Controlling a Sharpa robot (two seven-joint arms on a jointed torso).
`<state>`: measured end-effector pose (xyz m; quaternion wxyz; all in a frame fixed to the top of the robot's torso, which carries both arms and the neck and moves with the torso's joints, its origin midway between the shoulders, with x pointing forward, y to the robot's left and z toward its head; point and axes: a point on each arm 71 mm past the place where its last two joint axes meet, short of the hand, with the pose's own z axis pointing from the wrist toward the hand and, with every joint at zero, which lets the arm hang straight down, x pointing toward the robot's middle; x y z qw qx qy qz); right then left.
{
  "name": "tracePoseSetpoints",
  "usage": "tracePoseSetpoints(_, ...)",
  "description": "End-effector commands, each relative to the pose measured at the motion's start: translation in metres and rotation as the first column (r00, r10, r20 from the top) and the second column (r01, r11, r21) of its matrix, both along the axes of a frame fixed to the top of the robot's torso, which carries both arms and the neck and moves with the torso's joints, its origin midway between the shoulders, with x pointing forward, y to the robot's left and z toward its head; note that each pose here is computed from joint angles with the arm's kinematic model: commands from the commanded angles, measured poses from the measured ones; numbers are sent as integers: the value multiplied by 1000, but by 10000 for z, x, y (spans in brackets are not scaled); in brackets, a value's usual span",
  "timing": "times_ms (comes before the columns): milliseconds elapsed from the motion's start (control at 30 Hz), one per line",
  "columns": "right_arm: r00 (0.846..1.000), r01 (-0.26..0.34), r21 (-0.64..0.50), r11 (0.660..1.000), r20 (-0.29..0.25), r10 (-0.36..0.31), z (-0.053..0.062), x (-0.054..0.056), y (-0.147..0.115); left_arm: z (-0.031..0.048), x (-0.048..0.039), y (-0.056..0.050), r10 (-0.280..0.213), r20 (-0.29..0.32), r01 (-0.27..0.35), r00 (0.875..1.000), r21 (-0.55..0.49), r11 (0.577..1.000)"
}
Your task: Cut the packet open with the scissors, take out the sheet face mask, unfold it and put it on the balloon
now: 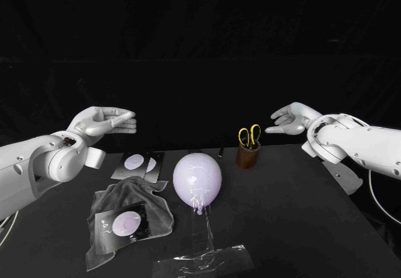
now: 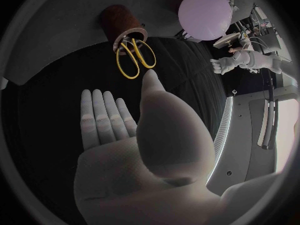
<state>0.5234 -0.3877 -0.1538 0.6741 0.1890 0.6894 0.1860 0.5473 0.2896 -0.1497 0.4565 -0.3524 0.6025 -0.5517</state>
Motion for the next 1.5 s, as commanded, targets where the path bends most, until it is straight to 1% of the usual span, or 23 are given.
tracePoseSetpoints(33, 984, -51, 104, 993, 176, 32, 143, -61, 8, -37, -80, -34, -68, 24, 67, 997, 8, 998)
tracePoseSetpoints(100, 975, -76, 142, 987, 216, 44, 179, -112, 8, -85, -132, -10, -73, 17, 73, 997, 11, 997)
tracePoseSetpoints(133, 969, -97, 164, 982, 243, 55, 204, -151, 17, -109, -158, 4, -75, 13, 75, 997, 12, 997)
tracePoseSetpoints(200, 958, -134, 199, 971, 278, 76, 241, -226, 53, -163, -216, 40, -76, 3, 76, 997, 17, 997)
tracePoseSetpoints(267, 952, -164, 255, 953, 294, 85, 264, -315, 114, -222, -273, 74, -76, -6, 76, 997, 23, 997)
tracePoseSetpoints(333, 951, -194, 329, 924, 295, 95, 277, -420, 214, -293, -338, 102, -74, -18, 75, 997, 28, 997)
tracePoseSetpoints(433, 948, -243, 383, 891, 290, 134, 285, -551, 382, -365, -412, 122, -76, -29, 77, 997, 34, 996)
tracePoseSetpoints(533, 940, -305, 408, 861, 271, 206, 262, -681, 607, -440, -485, 130, -78, -38, 80, 996, 43, 996)
tracePoseSetpoints(600, 933, -349, 416, 840, 240, 269, 206, -758, 782, -489, -529, 131, -80, -45, 82, 996, 47, 996)
tracePoseSetpoints(633, 926, -372, 413, 831, 223, 303, 175, -789, 868, -516, -554, 130, -81, -49, 84, 995, 50, 995)
tracePoseSetpoints(700, 904, -427, 393, 814, 191, 382, 106, -851, 1061, -578, -616, 124, -88, -57, 91, 995, 62, 994)
tracePoseSetpoints(733, 889, -457, 380, 804, 173, 423, 63, -883, 1165, -614, -654, 119, -92, -60, 97, 994, 72, 993)
tracePoseSetpoints(800, 866, -496, 361, 790, 146, 478, -10, -929, 1320, -668, -714, 111, -101, -63, 107, 993, 93, 990)
tracePoseSetpoints(933, 823, -559, 323, 763, 103, 559, -134, -984, 1595, -740, -810, 111, -116, -58, 124, 992, 153, 980)
tracePoseSetpoints(1000, 800, -589, 301, 750, 84, 595, -190, -1007, 1737, -784, -868, 118, -121, -48, 128, 992, 214, 968)
tracePoseSetpoints(1033, 786, -606, 289, 741, 75, 614, -215, -1020, 1811, -823, -909, 117, -122, -39, 128, 992, 257, 958)
tracePoseSetpoints(1067, 777, -617, 281, 735, 70, 625, -229, -1027, 1856, -857, -939, 116, -123, -35, 128, 992, 284, 950)
tracePoseSetpoints(1167, 756, -642, 258, 722, 58, 652, -264, -1038, 1970, -983, -1033, 116, -127, -30, 130, 991, 356, 926)
tracePoseSetpoints(1233, 745, -656, 239, 716, 52, 665, -282, -1042, 2036, -1073, -1093, 121, -138, -19, 134, 990, 414, 900)
tracePoseSetpoints(1333, 732, -673, 208, 710, 48, 680, -301, -1053, 2108, -1181, -1163, 142, -153, 7, 130, 988, 497, 858)
tracePoseSetpoints(1433, 721, -687, 185, 703, 46, 692, -312, -1065, 2156, -1240, -1214, 161, -171, 34, 122, 985, 566, 815)
tracePoseSetpoints(1500, 710, -699, 170, 695, 45, 703, -320, -1076, 2191, -1266, -1245, 170, -183, 53, 113, 982, 613, 782)
